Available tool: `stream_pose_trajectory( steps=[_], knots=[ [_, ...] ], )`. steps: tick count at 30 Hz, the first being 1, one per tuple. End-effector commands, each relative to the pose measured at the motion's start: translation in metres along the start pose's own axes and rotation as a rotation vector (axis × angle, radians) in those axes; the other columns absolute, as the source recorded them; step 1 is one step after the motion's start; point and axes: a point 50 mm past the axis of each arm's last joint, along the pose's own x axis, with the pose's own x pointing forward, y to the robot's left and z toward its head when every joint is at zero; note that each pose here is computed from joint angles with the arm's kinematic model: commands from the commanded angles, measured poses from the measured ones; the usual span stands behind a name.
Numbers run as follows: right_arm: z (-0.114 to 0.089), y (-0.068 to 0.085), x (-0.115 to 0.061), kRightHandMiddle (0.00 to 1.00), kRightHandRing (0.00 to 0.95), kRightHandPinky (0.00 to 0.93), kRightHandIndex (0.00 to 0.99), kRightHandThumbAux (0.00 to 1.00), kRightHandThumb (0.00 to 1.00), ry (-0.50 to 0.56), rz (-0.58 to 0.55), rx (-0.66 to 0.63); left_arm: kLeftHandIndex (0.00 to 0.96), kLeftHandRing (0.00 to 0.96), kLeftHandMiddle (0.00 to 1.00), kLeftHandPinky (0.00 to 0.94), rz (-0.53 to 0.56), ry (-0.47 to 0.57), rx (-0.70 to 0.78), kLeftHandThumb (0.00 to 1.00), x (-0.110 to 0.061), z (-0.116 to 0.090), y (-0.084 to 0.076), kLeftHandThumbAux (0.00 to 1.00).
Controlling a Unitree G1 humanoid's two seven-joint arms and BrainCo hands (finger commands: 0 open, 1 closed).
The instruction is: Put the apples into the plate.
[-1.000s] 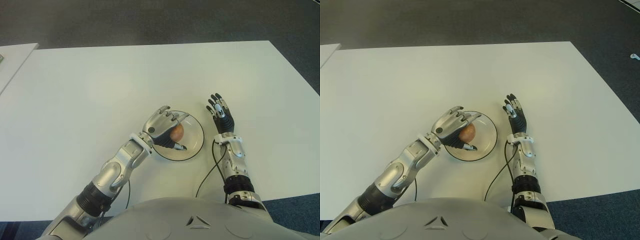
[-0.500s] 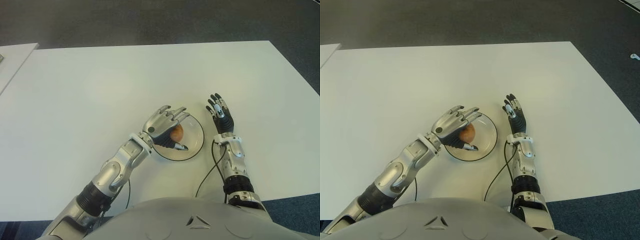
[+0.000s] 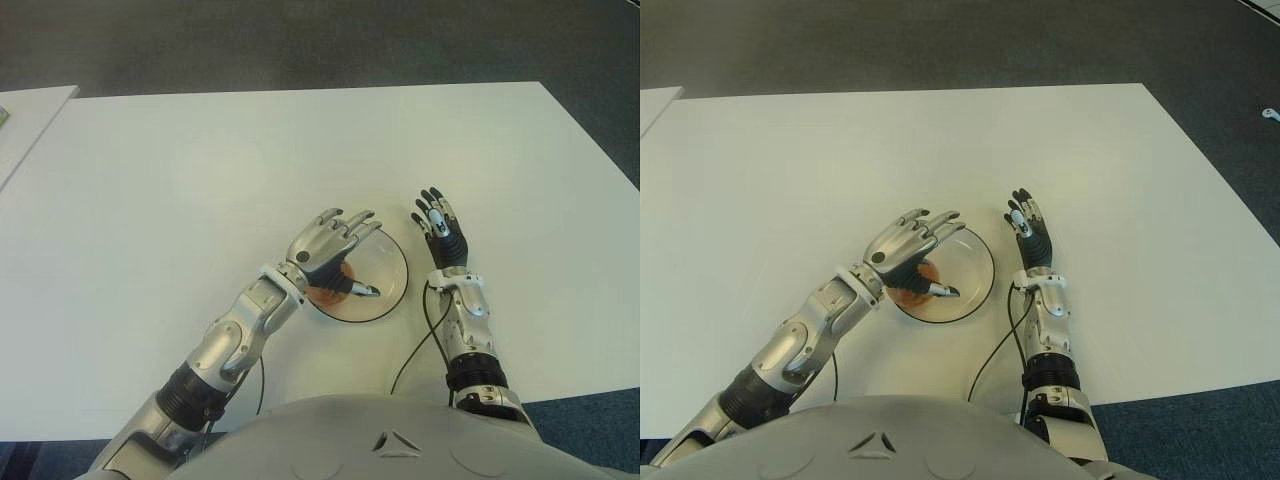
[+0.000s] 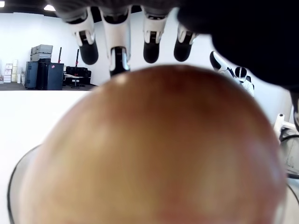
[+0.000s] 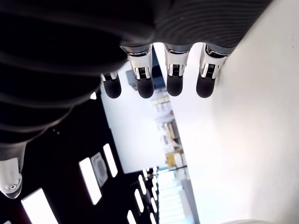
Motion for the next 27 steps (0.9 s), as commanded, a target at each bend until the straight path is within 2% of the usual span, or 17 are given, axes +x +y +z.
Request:
stream_pose_trajectory(
  steps=[1,18,27],
  knots=[
    [-0.025,-0.001,-0.016,0.049,0.009,0.004,0.019,0.484,0.037,0.116,-0.033,0.043,0.0,0.0,0.0,0.0,-0.002,0.012,-0.008,0.083,0.001,-0.003,-0.002,0.303],
    [-0.024,-0.002,-0.017,0.042,0.001,0.001,0.019,0.468,0.044,0.116,-0.027,0.03,0.0,0.0,0.0,0.0,-0.003,0.011,-0.026,0.086,0.004,-0.002,-0.003,0.295],
    [-0.023,-0.002,-0.017,0.04,0.001,0.004,0.024,0.481,0.041,0.113,-0.019,0.021,0.0,0.0,0.0,0.0,0.022,0.038,-0.09,0.103,0.011,-0.007,0.0,0.311]
  ],
)
